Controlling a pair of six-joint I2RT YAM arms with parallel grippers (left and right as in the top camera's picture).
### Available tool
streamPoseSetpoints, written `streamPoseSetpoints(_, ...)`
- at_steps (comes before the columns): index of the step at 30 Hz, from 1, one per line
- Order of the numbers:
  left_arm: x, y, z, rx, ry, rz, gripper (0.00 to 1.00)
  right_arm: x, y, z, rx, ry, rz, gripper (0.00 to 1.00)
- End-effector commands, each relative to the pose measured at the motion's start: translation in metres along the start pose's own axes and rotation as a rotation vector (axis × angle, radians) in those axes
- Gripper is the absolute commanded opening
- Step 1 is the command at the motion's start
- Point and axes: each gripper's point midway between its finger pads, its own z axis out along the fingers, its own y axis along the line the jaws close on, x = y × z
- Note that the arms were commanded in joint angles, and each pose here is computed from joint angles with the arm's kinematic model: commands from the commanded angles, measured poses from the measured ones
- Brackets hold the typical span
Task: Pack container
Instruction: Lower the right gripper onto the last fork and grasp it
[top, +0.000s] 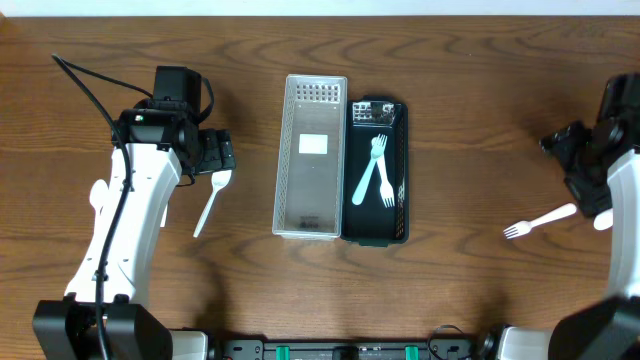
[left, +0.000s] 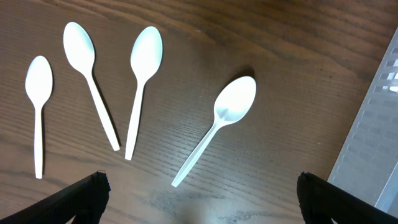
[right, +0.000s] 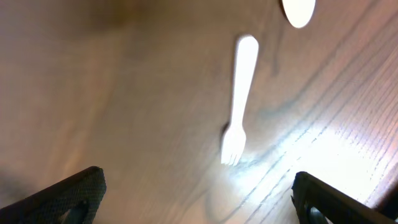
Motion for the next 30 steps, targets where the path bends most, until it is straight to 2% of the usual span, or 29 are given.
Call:
streamPoseSetpoints(1, -0.006, 0.003, -0.008, -0.002, -0.027, -0.021, 0.98, 0.019, -0.012, 0.042, 0.048, 0.104, -0.009, 0.99)
streamPoseSetpoints(7, -0.006, 0.003, -0.008, -0.002, -0.027, -0.021, 0.98, 0.046, -0.016, 0.101, 0.077, 0.216, -0.061, 0.99)
streamPoseSetpoints(12, -0.006, 0.003, -0.008, -0.002, -0.027, -0.021, 0.98, 0.059, -0.024, 0.128, 0.142, 0.283, -0.068, 0.99)
streamPoseSetpoints(23, -0.006, 0.003, -0.008, -0.002, -0.028, -0.021, 0.98, 0.059, -0.022, 0.141, 0.138, 0.281, -0.091, 0.99)
streamPoseSetpoints(30, -0.006, 0.003, -0.008, -0.002, -0.028, -0.021, 0.98, 0.072, -0.031, 0.150, 0.148, 0.297, -0.109, 0.99)
